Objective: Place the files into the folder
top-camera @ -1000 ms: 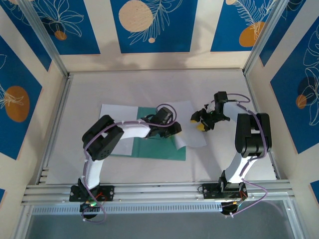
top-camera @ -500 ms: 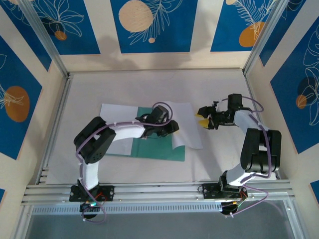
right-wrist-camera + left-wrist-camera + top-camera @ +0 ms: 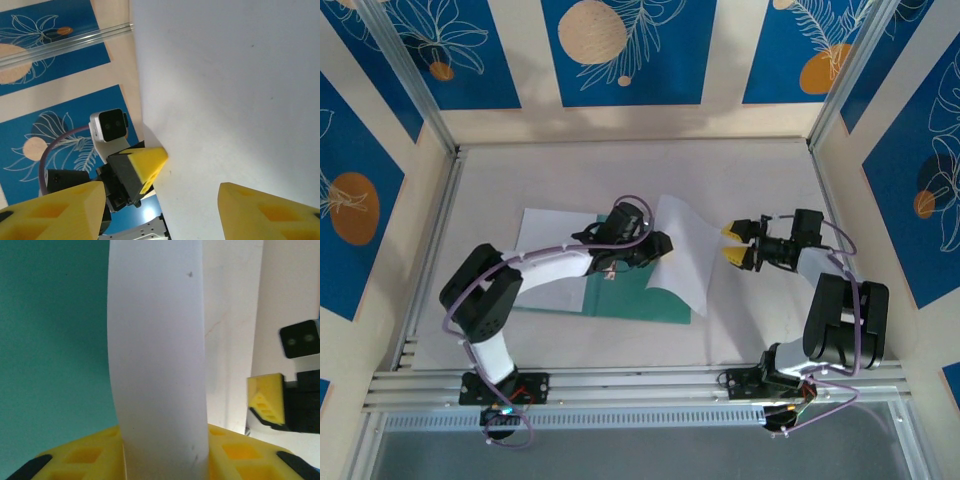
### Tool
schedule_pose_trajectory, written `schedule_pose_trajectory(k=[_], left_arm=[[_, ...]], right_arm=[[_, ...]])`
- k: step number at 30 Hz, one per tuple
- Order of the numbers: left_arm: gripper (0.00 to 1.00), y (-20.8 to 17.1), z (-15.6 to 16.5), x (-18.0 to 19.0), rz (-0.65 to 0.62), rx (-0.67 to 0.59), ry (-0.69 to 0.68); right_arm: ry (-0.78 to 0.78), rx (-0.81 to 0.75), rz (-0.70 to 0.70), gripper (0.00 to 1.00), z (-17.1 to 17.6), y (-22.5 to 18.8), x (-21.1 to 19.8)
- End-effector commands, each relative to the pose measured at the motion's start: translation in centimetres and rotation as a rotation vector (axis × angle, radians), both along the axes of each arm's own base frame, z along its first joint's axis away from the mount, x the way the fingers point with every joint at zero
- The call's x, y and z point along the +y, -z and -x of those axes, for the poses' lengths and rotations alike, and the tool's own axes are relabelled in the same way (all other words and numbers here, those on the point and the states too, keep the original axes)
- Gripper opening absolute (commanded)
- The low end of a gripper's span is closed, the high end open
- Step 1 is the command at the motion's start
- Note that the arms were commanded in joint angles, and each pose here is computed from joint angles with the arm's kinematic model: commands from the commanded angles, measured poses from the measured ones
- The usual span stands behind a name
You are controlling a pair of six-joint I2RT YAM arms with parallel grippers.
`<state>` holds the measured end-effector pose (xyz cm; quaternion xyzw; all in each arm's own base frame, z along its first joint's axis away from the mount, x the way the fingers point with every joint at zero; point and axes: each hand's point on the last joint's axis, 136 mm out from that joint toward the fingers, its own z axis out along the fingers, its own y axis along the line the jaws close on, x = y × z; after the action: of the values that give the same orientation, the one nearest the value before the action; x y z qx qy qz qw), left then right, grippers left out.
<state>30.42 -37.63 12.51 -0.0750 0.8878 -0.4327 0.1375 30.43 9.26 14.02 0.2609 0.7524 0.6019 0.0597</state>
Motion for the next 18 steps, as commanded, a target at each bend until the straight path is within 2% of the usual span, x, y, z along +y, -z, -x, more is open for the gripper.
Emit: schedule_pose_trajectory(k=[1,18], left_arm=[[0.37,-2.5,0.1,0.6,0.055,-0.011,0.005],[0.37,-9.0,0.6,2.6,0.149,-0.086,-0.027]], right_arm=[[-0.009,-0.022,-0.060,0.63,0.5,-1.2,0.3],[0.024,-0.044,-0.057,0.68,2.8,-0.8,1.6]])
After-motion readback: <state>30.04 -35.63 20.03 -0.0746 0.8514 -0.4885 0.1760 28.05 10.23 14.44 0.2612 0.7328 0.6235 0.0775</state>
